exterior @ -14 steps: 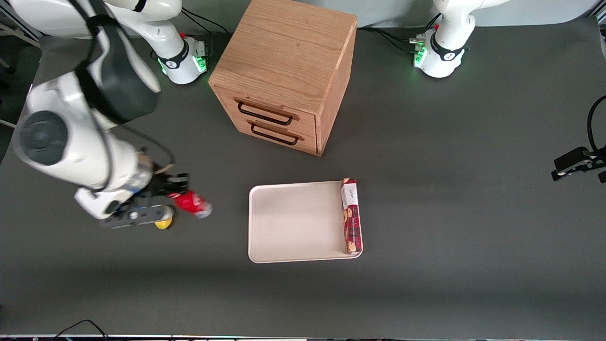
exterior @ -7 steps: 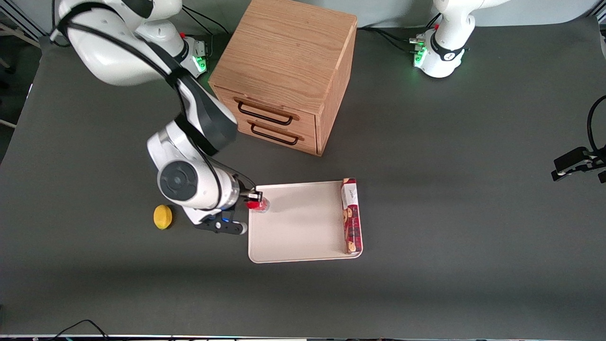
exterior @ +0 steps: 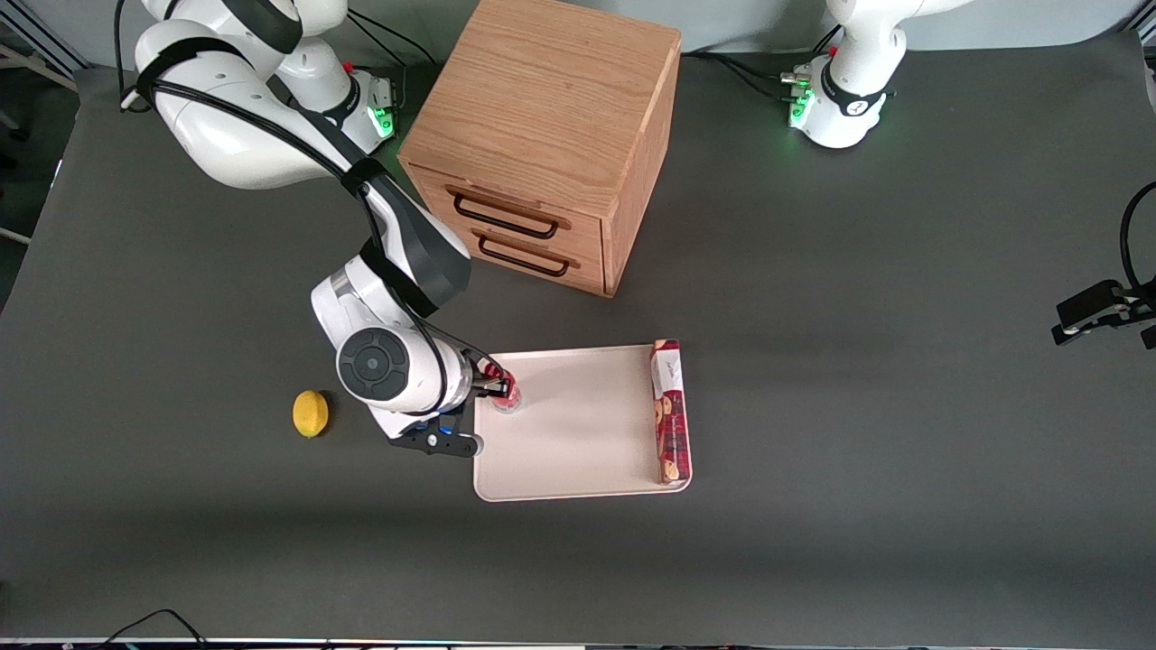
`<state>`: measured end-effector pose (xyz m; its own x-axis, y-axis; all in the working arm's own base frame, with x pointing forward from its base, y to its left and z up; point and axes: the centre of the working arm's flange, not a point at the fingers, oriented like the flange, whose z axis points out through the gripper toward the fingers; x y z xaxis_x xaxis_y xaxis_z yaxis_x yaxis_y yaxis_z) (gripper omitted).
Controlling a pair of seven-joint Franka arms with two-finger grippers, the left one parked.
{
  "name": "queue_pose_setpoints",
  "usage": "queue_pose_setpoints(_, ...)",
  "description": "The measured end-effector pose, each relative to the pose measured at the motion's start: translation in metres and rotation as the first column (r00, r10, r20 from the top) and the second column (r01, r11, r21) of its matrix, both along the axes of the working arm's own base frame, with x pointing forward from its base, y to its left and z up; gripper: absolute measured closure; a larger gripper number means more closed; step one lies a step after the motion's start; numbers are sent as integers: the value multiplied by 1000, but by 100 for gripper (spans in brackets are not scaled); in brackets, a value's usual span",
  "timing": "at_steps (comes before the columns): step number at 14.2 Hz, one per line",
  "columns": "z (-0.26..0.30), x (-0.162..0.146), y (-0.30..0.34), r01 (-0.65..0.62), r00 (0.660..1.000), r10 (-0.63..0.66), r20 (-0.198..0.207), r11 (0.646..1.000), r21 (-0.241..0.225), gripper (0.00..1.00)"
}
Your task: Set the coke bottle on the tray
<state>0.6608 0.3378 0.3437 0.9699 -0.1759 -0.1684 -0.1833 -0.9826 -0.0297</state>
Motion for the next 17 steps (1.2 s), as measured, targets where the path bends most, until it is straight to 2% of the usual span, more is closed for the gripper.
queue_pose_setpoints(1,16,2,-2,1,1000,-1,18,1000,1,23)
queue_pose_setpoints(3,84,0,-20,9,998,-8,63,1000,-12,3)
queue_pose_setpoints(5,188,-23,-62,-36,994,42,99,998,-59,0)
queue_pose_setpoints(6,240,-45,-89,-80,991,88,98,993,-86,0)
queue_pose_setpoints(9,343,-113,-170,-131,989,138,50,984,-122,0)
queue_pose_setpoints(12,358,-148,-240,-119,992,123,24,987,-107,0)
queue_pose_setpoints(15,310,-165,-276,-81,995,87,53,991,-110,0)
queue_pose_setpoints(17,275,-175,-283,-67,996,74,54,992,-111,0)
